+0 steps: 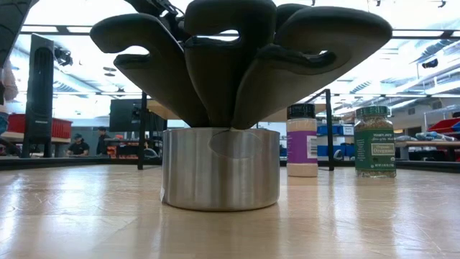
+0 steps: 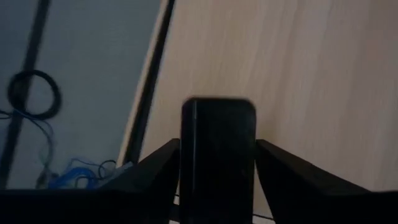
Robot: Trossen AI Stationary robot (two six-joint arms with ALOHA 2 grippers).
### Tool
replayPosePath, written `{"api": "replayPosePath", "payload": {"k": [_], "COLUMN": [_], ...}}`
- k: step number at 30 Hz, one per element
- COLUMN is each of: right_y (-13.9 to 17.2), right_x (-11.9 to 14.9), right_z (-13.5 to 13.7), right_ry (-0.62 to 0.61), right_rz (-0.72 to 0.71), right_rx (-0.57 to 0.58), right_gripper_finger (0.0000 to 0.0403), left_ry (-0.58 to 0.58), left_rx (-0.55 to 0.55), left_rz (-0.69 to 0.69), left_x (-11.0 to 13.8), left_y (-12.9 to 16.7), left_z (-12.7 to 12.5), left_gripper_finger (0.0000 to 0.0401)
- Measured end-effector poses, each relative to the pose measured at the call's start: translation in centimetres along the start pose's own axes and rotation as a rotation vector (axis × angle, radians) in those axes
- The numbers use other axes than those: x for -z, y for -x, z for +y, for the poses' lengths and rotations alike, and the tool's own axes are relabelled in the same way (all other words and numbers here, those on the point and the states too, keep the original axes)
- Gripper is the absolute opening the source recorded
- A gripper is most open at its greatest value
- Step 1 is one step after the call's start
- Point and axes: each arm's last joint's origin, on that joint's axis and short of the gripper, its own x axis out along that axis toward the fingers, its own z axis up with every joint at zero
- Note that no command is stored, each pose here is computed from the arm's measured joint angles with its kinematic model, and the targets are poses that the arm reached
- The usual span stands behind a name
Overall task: Shelf spices
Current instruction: Put the black seasoning can on the shelf
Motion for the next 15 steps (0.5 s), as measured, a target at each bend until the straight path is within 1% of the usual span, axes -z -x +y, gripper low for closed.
{"api": "replayPosePath", "payload": {"k": [6,9,12,15], "right_y": [0.0,-0.1,-0.2,-0.4], "right_x": [0.0,0.0,0.0,0.1], "right_z": [0.0,0.0,-0.1,-0.1], "right_ry": [0.0,-0.001,-0.003,-0.003], "right_rz": [0.0,0.002,0.006,0.022], "right_rx": [0.0,0.004,0.014,0.022], "right_gripper_finger": [0.0004,0.0007,0.0005,0.0002], "left_ry": [-0.008,-0.032,-0.046,-0.053], "left_rx": [-0.083,-0.151,-0.208,-0.2], "left_rz": [-0.043,-0.061,-0.082,-0.108], "left_x": [-1.6,-2.4,-3.0,-3.4], "left_y": [2.9,4.9,7.1,8.8], "left_z": [-1.2,-2.0,-3.1,-4.6], "left_gripper_finger": [0.0274,0.0297,0.0306,0.0302]}}
